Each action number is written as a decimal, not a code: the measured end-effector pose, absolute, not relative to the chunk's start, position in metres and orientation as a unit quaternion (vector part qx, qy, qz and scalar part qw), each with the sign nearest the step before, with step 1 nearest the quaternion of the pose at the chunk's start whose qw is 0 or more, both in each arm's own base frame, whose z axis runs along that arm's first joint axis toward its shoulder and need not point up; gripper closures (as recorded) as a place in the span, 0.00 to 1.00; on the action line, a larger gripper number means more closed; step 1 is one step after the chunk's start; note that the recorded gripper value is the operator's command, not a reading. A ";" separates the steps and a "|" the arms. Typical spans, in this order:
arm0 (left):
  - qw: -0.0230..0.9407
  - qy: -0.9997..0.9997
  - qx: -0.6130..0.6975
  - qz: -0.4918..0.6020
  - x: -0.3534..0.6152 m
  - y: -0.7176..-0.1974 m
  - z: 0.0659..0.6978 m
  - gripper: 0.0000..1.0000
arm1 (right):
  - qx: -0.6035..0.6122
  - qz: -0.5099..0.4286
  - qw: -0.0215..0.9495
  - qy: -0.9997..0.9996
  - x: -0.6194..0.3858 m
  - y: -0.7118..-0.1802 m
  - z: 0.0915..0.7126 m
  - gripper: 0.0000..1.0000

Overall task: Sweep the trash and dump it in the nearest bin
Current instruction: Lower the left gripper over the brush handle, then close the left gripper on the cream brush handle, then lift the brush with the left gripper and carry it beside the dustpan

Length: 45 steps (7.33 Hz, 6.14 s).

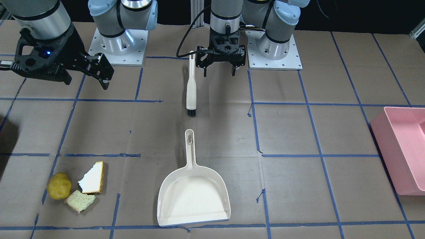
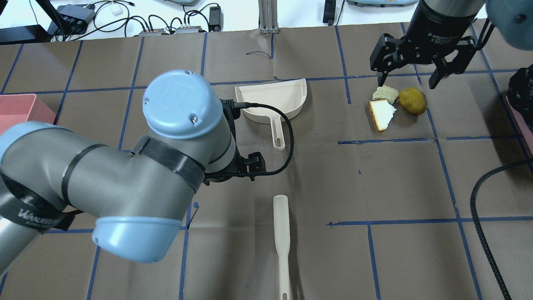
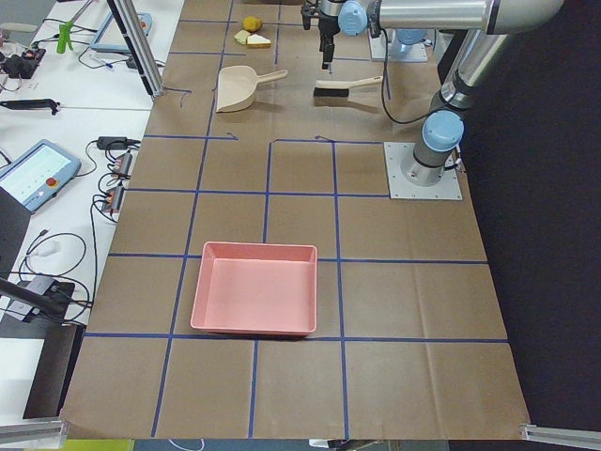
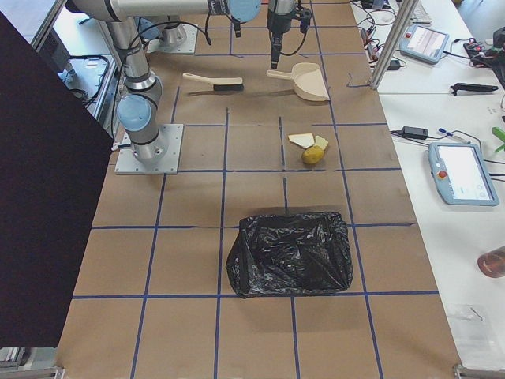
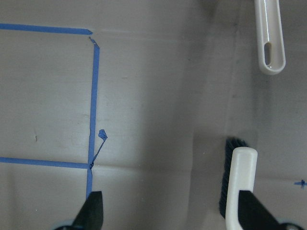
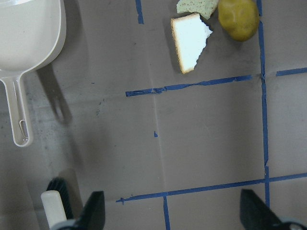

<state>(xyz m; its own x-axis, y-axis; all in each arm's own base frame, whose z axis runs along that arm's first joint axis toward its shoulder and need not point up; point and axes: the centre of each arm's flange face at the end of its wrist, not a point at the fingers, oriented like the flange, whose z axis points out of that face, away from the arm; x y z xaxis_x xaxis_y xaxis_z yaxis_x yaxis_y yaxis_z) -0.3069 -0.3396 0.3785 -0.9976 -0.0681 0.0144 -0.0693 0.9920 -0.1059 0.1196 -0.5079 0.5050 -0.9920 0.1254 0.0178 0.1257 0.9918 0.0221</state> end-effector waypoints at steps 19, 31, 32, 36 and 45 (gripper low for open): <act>0.022 -0.990 0.045 0.131 -0.382 -0.156 0.229 0.03 | -0.062 -0.009 0.005 -0.998 0.121 -0.508 0.507 0.00; 0.044 -0.995 0.013 0.093 -0.394 -0.139 0.222 0.81 | -0.062 -0.008 0.003 -0.998 0.121 -0.508 0.507 0.00; 0.047 -0.994 0.012 0.094 -0.394 -0.138 0.224 0.85 | -0.062 -0.008 0.003 -0.998 0.121 -0.508 0.507 0.00; 0.061 -0.991 -0.004 0.121 -0.385 -0.145 0.258 0.92 | -0.062 -0.008 0.003 -0.998 0.121 -0.508 0.507 0.00; -0.008 -0.993 0.061 0.097 -0.308 -0.340 0.396 0.94 | -0.062 -0.006 0.002 -0.998 0.122 -0.508 0.507 0.00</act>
